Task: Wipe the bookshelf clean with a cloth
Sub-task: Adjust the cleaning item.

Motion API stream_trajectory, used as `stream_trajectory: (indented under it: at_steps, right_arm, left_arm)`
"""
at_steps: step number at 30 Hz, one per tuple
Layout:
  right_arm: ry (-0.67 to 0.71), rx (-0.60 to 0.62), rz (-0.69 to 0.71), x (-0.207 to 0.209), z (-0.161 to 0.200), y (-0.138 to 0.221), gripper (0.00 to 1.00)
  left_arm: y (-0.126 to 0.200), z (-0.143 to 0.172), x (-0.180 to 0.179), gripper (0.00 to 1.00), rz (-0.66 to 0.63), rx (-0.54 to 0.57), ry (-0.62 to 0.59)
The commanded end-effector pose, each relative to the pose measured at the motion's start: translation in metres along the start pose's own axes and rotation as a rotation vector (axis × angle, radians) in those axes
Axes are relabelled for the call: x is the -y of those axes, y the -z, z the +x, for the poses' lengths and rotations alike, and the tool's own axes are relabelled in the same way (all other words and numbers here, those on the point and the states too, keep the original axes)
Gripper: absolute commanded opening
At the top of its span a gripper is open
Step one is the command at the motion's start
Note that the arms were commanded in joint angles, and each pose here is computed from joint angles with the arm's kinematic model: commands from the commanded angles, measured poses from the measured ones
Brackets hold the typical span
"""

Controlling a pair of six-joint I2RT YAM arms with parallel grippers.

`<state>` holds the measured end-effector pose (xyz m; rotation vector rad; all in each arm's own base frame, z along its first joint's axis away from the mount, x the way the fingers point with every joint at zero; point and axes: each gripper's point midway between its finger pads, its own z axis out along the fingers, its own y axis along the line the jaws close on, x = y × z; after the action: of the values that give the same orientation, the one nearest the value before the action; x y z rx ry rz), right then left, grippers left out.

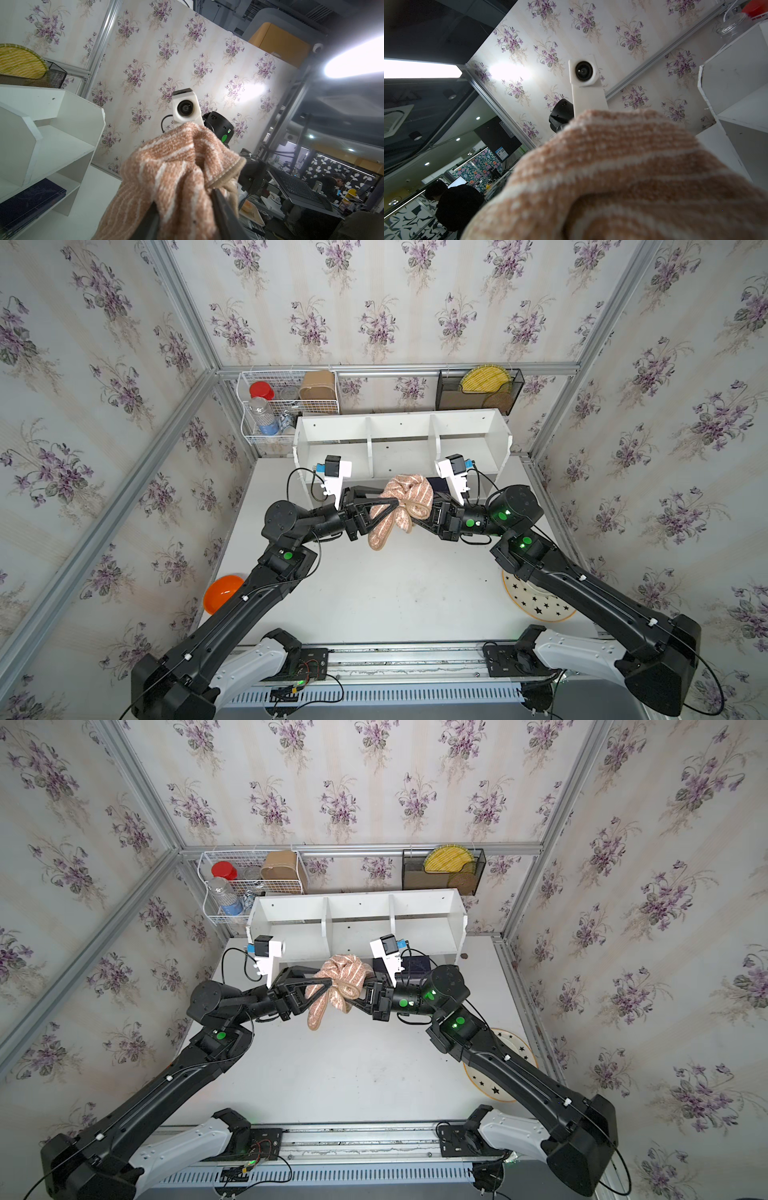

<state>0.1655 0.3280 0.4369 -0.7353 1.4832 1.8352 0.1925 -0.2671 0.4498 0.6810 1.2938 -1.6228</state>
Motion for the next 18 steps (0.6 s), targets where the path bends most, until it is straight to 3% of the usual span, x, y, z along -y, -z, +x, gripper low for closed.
stream_trajectory:
  at_steps: [1, 2, 4, 8, 9, 11, 13, 15, 18]
  right_arm:
    - [0.033, -0.001, -0.041, -0.012, -0.002, 0.001, 0.00]
    - [0.034, -0.003, -0.008, -0.007, -0.001, 0.001, 0.02]
    - [0.070, 0.012, 0.139, 0.013, -0.005, 0.009, 0.22]
    - [0.128, 0.144, 0.696, 0.076, -0.045, 0.079, 0.65]
    - [0.134, 0.184, 0.835, 0.088, -0.059, 0.105, 0.72]
    - [0.108, 0.304, 1.157, 0.115, -0.097, 0.176, 0.79]
    - [0.049, 0.361, 1.390, 0.136, -0.120, 0.236, 0.84]
    - [0.024, 0.381, 1.514, 0.156, -0.137, 0.271, 0.90]
    - [0.054, 0.358, 1.653, 0.188, -0.152, 0.295, 0.92]
  left_arm:
    - [-0.002, -0.010, -0.001, 0.00, -0.006, 0.037, -0.019]
    - [-0.002, -0.011, -0.004, 0.00, -0.023, 0.041, -0.023]
    - [-0.002, -0.013, -0.011, 0.00, -0.077, 0.036, -0.035]
    - [0.005, -0.014, -0.036, 0.00, -0.276, -0.007, -0.094]
    - [0.006, -0.015, -0.041, 0.00, -0.314, -0.020, -0.117]
    - [0.008, -0.017, -0.052, 0.00, -0.387, -0.040, -0.133]
    - [0.009, -0.021, -0.062, 0.00, -0.444, -0.044, -0.145]
    - [0.010, -0.027, -0.075, 0.00, -0.504, -0.033, -0.150]
    - [0.001, -0.042, -0.087, 0.00, -0.545, -0.026, -0.155]
